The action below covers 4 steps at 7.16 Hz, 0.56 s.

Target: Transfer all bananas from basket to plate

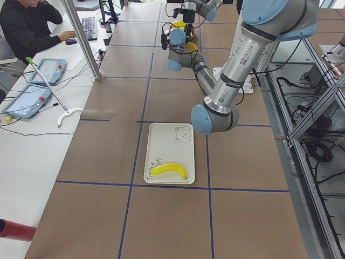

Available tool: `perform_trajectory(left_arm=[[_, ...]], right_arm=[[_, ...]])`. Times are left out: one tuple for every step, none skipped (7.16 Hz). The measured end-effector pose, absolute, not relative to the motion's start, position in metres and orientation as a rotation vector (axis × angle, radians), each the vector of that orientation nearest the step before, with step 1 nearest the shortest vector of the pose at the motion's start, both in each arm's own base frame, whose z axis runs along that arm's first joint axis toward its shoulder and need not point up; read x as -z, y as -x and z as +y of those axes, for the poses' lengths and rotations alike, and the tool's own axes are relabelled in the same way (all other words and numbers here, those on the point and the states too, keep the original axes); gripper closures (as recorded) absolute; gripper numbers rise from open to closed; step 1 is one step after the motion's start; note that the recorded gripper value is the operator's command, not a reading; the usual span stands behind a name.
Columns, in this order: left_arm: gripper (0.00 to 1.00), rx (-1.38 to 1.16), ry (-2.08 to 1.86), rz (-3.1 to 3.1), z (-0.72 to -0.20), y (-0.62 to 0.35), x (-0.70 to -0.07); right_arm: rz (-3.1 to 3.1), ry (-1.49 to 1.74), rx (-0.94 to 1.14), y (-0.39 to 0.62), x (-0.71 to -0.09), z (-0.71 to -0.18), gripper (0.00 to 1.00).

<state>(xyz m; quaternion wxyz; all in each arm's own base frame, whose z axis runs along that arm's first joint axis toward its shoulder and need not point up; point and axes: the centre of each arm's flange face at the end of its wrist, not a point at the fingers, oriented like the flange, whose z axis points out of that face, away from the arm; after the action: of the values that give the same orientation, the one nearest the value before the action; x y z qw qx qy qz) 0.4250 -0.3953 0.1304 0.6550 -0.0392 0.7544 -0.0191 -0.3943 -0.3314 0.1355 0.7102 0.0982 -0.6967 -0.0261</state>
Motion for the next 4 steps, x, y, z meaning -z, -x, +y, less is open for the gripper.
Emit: perform_trajectory(left_arm=[[1.0,0.043,0.088,1.71,-0.395,-0.425,-0.131],[1.0,0.042,0.087,1.71,-0.395,-0.424,-0.132],[1.0,0.045,0.087,1.706,-0.396,-0.424,-0.133],[1.0,0.06,0.095,1.688,-0.399,-0.422,-0.142]], right_arm=[[-1.551,-0.213,0.054,0.393,-0.134,-0.331,0.0],[-1.556,-0.209,0.05,0.392,-0.132,-0.33,0.0],[-1.56,-0.207,0.048,0.391,-0.131,-0.329,0.0],[-1.562,-0.206,0.044,0.389,-0.13,-0.328,0.0]])
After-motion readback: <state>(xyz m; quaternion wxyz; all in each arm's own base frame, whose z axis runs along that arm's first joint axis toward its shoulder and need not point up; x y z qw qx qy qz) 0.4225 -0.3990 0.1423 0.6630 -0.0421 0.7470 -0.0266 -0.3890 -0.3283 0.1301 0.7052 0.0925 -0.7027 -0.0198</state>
